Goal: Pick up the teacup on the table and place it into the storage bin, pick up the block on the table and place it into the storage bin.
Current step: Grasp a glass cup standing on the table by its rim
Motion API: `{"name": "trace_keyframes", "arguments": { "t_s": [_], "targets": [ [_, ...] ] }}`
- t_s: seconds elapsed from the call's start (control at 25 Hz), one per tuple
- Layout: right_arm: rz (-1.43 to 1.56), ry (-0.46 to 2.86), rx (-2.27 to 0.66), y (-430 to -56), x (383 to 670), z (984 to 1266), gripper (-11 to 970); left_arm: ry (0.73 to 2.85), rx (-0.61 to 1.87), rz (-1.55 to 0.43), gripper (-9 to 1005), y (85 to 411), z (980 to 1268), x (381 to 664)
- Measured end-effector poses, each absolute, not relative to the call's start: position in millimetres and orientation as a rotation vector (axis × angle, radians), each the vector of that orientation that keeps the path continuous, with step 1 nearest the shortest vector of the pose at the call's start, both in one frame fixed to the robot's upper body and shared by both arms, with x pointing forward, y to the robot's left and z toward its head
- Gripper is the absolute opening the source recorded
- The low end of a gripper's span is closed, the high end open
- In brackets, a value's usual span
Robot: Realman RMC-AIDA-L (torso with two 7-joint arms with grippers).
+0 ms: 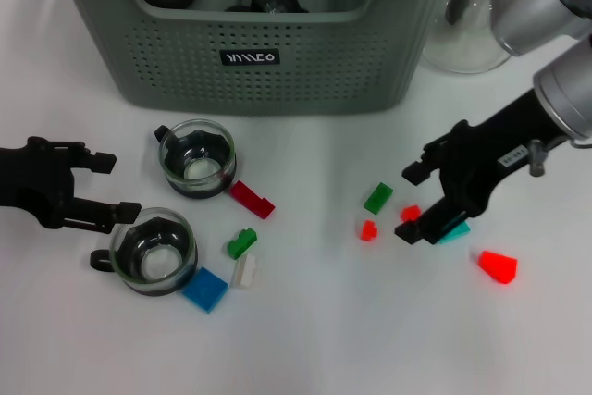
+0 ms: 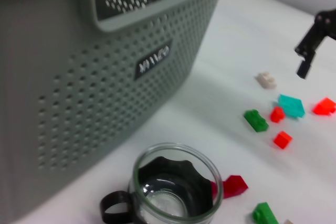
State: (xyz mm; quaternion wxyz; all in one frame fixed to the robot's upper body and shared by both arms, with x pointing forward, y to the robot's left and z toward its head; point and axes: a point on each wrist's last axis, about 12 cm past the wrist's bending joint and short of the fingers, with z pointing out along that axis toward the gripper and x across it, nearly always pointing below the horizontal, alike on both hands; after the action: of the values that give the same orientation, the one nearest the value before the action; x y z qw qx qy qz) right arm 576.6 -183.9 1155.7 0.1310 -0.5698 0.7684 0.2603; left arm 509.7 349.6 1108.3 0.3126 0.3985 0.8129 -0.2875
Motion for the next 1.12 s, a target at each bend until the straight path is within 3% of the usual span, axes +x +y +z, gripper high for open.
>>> {"name": "trace_keyframes", "arguments": {
  "t_s": [0.48,0.76,1.12],
  "targets": [
    [0.764,2.237,-1.640,-168,581,1163,915,2.310,1.220,-0.771,874,313,1152,522],
    [0.777,2.215,-1.628,-164,583,1165,915,2.477,1.338,-0.582,854,274,1146,530],
    [0.791,2.209,-1.619,-163,583,1164,915,2.512,1.307,-0.496,826,270,1137,537]
  ]
}}
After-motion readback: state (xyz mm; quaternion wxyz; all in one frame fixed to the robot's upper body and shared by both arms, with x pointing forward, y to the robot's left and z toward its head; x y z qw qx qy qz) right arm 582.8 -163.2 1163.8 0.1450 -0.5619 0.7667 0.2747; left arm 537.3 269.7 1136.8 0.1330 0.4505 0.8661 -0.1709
